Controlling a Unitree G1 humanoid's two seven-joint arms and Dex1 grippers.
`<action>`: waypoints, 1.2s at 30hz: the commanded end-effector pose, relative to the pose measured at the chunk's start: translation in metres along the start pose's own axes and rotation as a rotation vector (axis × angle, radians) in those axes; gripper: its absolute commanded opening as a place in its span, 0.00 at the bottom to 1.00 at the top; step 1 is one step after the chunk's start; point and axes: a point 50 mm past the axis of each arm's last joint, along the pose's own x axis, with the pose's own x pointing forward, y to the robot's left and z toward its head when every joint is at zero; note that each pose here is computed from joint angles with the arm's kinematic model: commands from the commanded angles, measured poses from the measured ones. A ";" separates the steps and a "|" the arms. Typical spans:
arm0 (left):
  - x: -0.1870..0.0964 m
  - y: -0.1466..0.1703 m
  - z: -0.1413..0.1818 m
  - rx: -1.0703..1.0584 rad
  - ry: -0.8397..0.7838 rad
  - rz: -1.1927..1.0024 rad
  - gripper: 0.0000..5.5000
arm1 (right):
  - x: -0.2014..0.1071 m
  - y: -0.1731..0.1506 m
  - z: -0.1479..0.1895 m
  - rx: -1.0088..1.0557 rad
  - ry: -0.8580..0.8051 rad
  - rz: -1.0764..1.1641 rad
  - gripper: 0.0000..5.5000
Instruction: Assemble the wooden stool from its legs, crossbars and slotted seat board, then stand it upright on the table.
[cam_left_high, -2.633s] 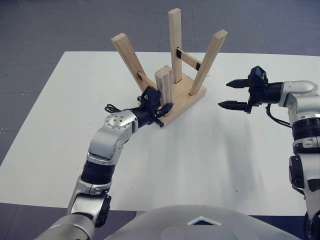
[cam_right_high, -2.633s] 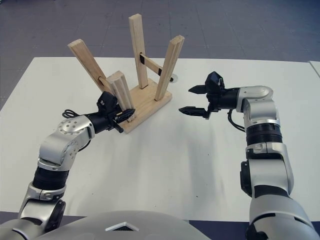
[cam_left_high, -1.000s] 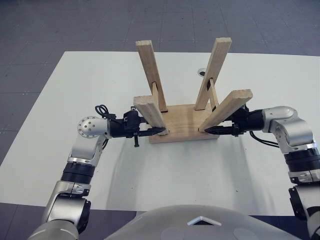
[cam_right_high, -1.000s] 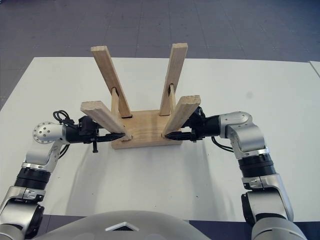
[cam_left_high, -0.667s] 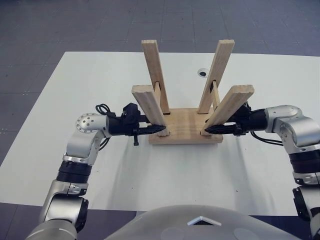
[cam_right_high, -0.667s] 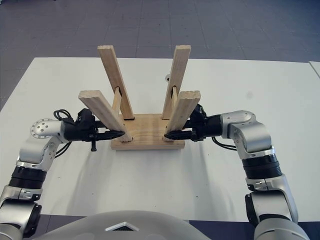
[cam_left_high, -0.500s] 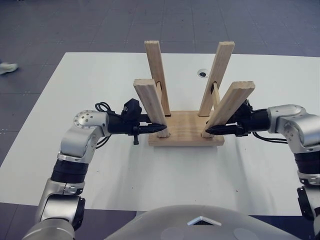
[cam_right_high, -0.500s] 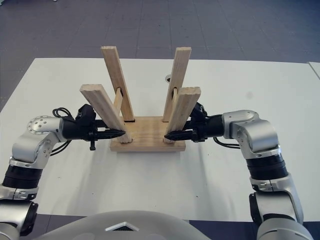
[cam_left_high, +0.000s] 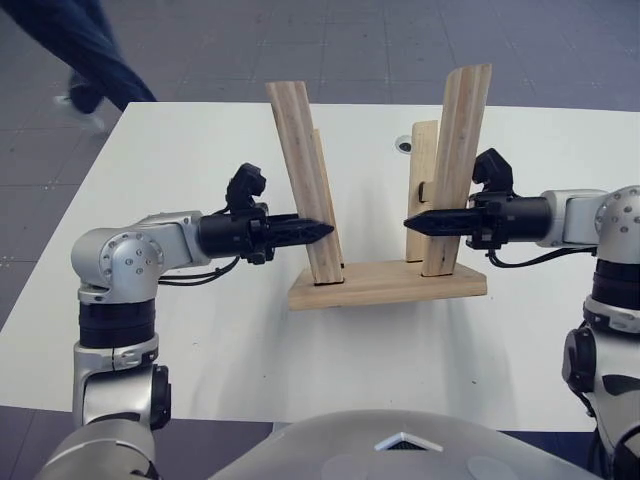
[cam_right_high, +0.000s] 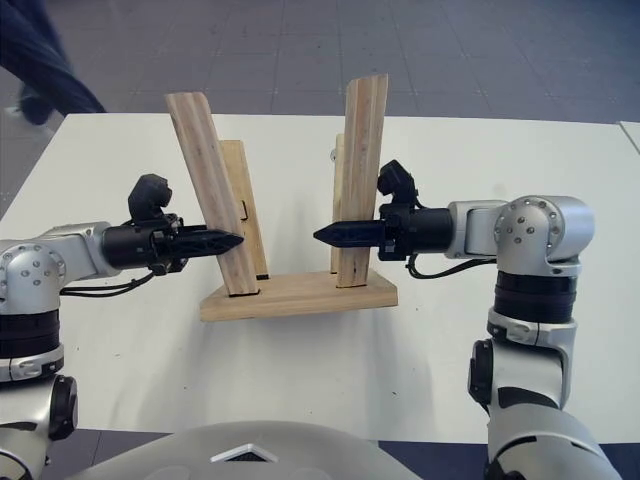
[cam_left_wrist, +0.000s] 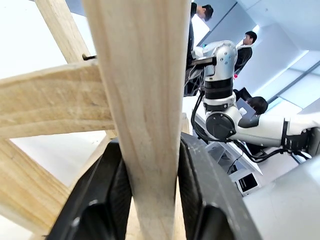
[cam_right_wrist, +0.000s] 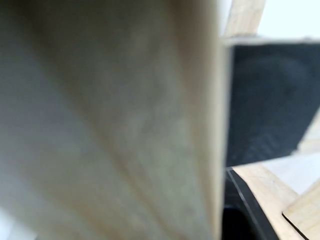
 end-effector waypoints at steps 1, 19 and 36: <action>-0.002 -0.001 0.014 0.054 -0.021 0.040 0.21 | 0.003 0.006 -0.009 -0.011 0.082 0.021 0.33; -0.021 0.010 0.018 -0.083 -0.088 0.018 0.51 | -0.012 -0.006 -0.004 0.163 0.038 0.074 0.65; -0.069 0.045 0.011 0.016 0.059 0.288 0.86 | -0.024 -0.014 -0.002 0.121 0.014 -0.003 1.00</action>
